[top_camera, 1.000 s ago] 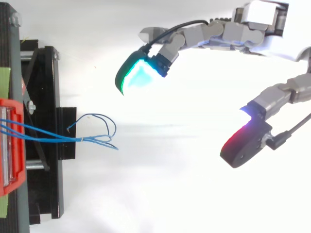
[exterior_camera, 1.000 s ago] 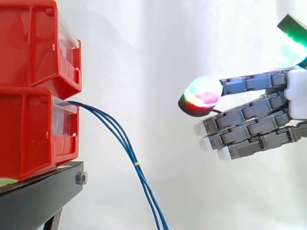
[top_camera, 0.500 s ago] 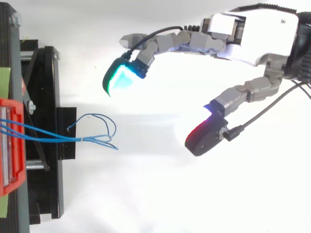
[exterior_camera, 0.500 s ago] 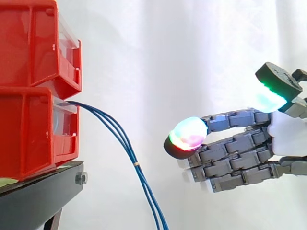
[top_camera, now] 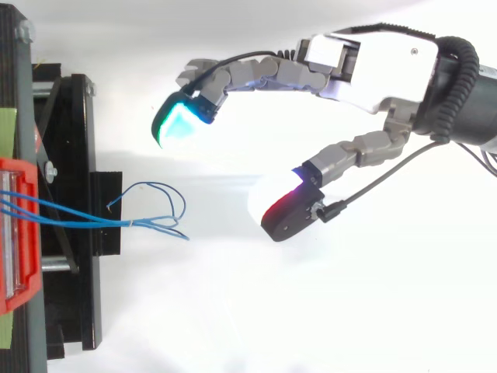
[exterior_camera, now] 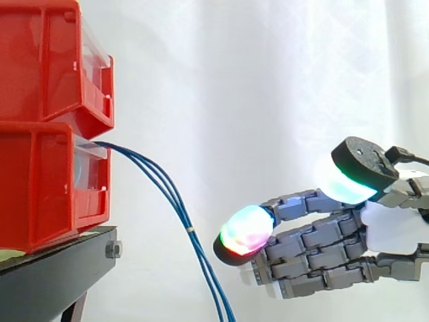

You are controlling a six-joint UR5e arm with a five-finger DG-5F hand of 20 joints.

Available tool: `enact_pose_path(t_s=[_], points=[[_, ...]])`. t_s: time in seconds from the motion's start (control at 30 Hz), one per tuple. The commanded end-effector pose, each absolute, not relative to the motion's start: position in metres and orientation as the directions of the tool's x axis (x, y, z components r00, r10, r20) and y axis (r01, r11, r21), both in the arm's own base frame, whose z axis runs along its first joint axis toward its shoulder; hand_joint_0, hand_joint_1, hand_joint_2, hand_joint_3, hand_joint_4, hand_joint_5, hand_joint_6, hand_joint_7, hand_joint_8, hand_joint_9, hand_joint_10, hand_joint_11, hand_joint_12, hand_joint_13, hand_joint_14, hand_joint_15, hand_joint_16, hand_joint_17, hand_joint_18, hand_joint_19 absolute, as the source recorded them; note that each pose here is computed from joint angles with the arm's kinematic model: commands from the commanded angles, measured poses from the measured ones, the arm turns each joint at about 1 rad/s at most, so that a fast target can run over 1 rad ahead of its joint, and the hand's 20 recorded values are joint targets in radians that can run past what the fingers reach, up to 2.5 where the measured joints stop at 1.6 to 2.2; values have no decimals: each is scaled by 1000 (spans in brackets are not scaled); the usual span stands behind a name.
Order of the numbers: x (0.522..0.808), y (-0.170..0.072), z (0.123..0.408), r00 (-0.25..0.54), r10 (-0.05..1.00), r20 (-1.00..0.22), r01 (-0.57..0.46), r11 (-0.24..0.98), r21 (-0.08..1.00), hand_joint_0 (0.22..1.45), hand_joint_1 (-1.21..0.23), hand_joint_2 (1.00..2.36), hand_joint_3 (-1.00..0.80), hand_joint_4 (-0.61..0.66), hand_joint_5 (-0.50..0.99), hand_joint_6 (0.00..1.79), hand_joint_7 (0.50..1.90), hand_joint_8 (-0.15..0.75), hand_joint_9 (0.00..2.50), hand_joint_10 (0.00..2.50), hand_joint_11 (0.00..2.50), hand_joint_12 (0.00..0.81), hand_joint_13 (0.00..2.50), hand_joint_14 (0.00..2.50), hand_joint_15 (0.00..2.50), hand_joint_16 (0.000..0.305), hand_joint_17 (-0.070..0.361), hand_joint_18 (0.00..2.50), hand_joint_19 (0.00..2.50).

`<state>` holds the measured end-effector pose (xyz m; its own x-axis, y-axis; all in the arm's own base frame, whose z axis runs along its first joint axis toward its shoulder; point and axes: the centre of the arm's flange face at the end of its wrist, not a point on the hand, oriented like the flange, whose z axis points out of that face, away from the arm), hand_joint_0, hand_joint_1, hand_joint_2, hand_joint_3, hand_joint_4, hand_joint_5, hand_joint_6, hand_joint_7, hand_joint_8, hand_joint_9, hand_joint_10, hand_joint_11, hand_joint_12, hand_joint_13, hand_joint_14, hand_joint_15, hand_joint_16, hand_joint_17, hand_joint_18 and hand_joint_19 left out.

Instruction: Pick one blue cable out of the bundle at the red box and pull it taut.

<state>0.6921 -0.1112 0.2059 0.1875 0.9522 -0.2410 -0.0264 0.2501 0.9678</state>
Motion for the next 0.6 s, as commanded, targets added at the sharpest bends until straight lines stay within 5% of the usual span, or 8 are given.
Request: enact_pose_path(t_s=[0.0, 0.57], points=[[695, -111, 207, 208, 947, -244, -36, 257, 966, 477, -751, 1000, -500, 219, -154, 502, 765, 291, 241, 0, 0, 411, 161, 2, 33, 69, 155, 0, 7], [724, -91, 186, 221, 933, -284, -7, 292, 956, 487, -730, 1000, -500, 253, -151, 502, 778, 297, 276, 0, 0, 406, 187, 2, 53, 67, 151, 0, 35]])
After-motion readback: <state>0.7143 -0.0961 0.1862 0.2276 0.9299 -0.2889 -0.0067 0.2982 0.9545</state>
